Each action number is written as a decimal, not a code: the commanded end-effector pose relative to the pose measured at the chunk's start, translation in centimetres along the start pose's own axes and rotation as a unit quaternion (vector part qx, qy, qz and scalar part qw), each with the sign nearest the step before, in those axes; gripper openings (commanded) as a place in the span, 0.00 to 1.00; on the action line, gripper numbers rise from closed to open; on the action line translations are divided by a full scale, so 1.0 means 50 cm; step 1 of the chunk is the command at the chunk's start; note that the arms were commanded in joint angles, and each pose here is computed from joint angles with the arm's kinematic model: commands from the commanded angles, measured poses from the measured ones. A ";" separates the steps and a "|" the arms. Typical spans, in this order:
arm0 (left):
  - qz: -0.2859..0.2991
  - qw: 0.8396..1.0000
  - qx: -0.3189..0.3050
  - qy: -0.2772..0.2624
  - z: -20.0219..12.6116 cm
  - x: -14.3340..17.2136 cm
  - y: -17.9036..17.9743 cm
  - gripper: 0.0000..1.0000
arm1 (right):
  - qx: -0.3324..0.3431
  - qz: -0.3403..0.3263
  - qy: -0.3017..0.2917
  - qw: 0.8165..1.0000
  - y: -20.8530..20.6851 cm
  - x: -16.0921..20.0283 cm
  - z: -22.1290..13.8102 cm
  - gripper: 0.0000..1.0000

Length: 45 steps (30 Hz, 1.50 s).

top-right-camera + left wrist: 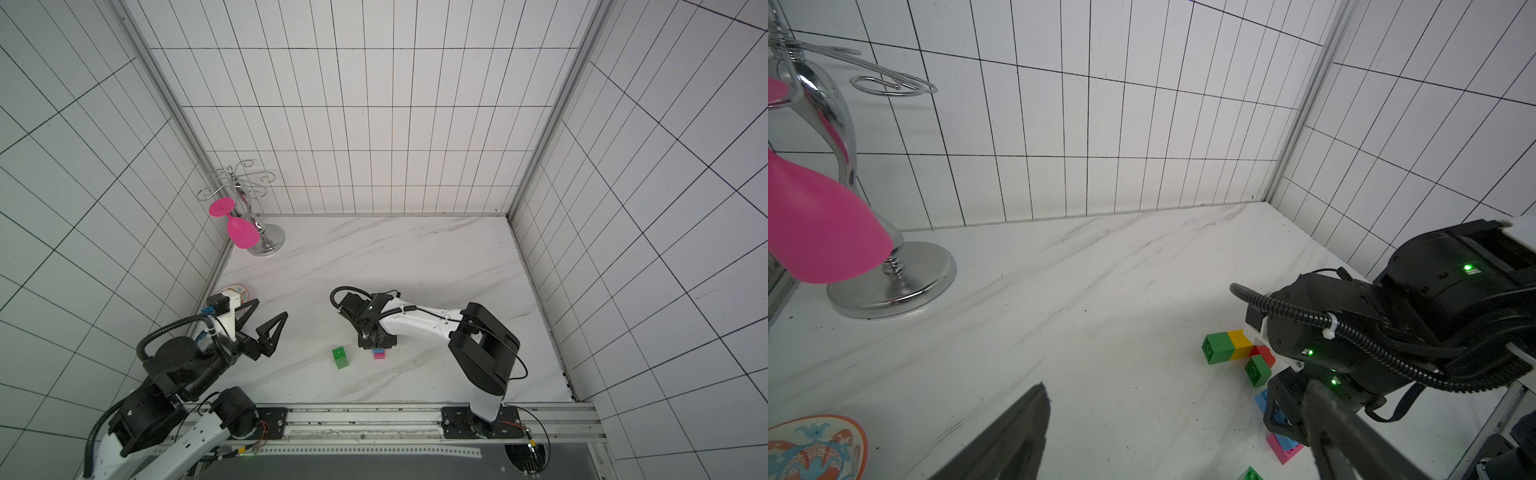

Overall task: Assemble the letter r with lego
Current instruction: Assemble the lego brick with the lego brick.

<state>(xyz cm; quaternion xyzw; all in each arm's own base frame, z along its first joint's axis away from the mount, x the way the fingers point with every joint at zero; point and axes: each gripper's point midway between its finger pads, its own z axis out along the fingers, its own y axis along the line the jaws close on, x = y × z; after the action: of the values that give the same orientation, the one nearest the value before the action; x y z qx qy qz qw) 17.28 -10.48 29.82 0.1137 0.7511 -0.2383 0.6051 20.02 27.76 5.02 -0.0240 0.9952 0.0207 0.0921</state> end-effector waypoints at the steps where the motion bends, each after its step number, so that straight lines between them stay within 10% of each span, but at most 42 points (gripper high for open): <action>1: -0.002 1.000 0.007 -0.008 0.001 -0.005 -0.005 0.95 | 0.009 0.004 -0.003 1.000 -0.020 -0.006 -0.007 0.00; 45: 0.003 1.000 0.010 0.002 0.011 0.002 -0.008 0.95 | 0.038 -0.023 0.003 0.999 -0.050 0.004 0.017 0.00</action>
<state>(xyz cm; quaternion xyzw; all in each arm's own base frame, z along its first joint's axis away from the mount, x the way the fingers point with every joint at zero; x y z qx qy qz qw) 17.38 -10.80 29.56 0.1188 0.7547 -0.2396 0.5991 20.25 27.11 4.73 -0.0422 0.9937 0.0284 0.0997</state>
